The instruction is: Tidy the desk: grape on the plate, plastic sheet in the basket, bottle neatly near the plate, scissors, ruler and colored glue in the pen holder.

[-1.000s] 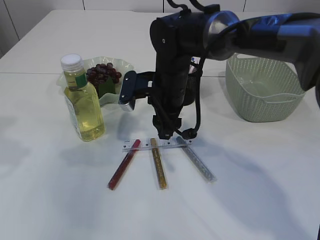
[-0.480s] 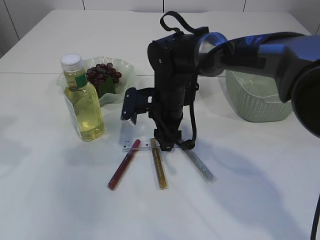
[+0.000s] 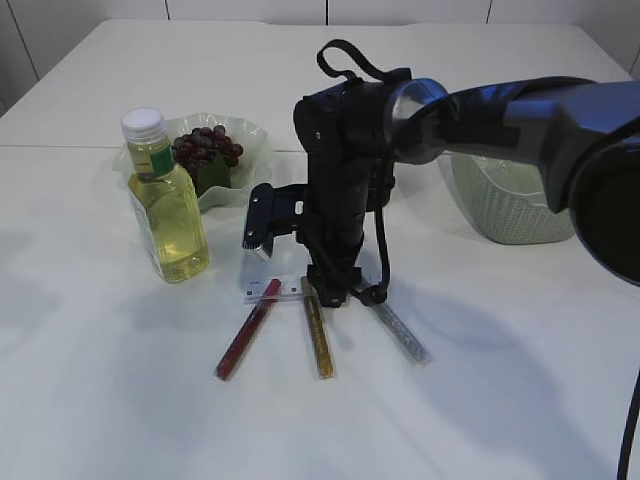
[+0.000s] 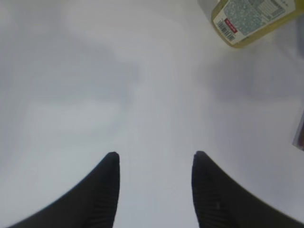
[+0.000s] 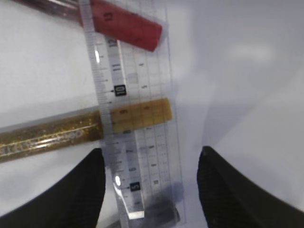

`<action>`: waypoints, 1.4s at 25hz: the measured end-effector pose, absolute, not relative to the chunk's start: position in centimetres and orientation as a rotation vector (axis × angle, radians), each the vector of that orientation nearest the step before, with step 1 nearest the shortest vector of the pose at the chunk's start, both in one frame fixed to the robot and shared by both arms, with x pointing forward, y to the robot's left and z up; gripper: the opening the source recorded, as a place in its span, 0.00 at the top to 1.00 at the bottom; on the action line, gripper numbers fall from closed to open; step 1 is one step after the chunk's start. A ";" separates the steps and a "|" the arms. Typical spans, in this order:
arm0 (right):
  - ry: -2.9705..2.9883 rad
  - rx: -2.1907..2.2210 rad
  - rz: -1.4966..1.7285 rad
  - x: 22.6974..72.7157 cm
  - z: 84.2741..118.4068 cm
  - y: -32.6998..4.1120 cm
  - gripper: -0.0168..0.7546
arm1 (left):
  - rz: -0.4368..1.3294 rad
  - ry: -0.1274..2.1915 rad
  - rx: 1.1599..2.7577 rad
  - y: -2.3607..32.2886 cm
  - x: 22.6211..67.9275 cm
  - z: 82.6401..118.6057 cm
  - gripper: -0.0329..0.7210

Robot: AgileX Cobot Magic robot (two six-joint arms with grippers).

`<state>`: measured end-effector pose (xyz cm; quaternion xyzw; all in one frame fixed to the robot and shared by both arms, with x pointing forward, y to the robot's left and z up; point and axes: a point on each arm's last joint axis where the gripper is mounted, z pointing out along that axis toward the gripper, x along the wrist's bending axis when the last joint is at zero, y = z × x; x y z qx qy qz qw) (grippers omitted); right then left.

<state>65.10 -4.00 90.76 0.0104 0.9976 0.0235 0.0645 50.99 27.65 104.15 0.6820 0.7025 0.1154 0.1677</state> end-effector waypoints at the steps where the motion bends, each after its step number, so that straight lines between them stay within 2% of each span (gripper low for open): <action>1: 3.014 0.031 0.069 65.1 90.6 -4.0 0.35 | 0.330 1.998 1.939 27.6 51.0 104.2 0.48; 9: 3.016 0.028 0.064 65.1 90.4 -4.0 0.37 | 0.334 1.993 1.938 27.6 51.0 104.2 0.48; 21: 3.014 0.023 0.052 65.2 90.2 -4.0 0.58 | 0.338 1.990 1.935 27.6 51.1 104.2 0.48; 35: 3.043 0.065 0.085 65.4 91.0 -4.2 0.59 | 0.340 1.989 1.934 27.6 51.1 104.2 0.48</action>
